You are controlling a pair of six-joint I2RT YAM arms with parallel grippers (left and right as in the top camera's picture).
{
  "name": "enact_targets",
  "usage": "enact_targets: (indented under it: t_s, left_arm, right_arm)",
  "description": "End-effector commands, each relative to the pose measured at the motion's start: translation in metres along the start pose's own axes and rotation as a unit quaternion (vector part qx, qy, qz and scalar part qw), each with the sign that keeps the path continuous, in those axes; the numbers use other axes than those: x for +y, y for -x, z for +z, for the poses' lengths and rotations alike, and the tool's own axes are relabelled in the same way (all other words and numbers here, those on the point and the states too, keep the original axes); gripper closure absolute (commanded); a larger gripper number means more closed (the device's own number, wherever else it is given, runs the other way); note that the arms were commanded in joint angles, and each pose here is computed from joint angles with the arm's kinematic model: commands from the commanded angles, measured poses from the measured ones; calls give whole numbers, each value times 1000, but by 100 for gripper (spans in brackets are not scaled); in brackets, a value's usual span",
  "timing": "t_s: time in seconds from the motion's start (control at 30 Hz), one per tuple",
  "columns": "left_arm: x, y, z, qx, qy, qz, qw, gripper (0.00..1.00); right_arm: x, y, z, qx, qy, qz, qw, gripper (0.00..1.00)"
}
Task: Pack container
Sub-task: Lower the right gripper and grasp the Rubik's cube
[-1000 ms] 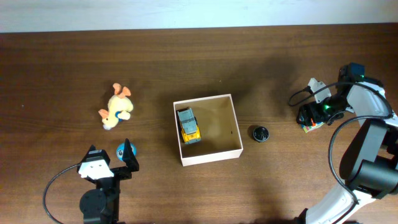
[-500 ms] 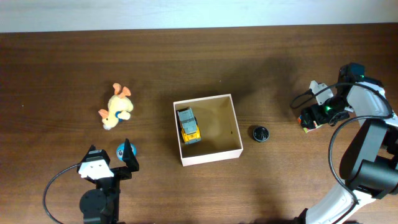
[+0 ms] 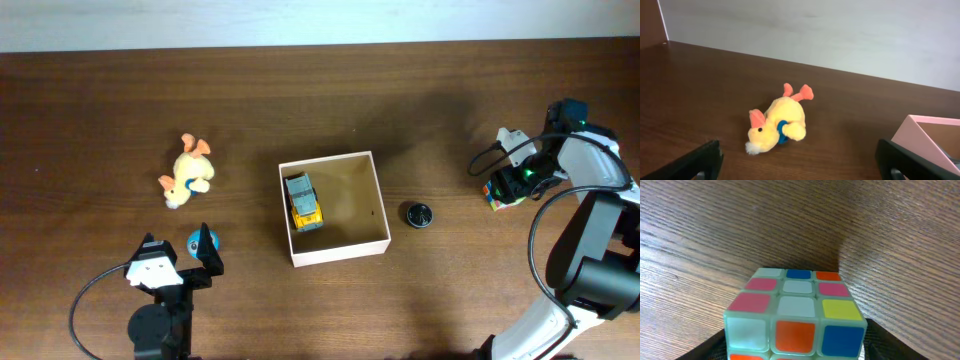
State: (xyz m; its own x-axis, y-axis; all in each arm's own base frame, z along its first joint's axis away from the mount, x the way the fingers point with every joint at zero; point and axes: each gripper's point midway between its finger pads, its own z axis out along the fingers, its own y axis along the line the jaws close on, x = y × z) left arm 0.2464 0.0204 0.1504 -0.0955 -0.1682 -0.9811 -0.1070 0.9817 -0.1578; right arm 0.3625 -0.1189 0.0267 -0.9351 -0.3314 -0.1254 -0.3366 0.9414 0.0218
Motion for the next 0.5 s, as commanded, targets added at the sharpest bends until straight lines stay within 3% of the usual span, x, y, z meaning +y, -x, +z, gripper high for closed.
enact_targets:
  t_s: [0.0,0.03,0.47]
  left_arm:
    - [-1,-1,0,0,-4,-3,1000,1]
    - [-1,-1,0,0,-4,-3,1000,1]
    - [-1,-1,0,0,-4,-3,1000,1]
  right_arm:
    - [3,-1,6,3,9,1,1000,35]
    - [5,1,6,-3,16,1,1000,39]
    - [24,16,3,-48,70,2,996,41]
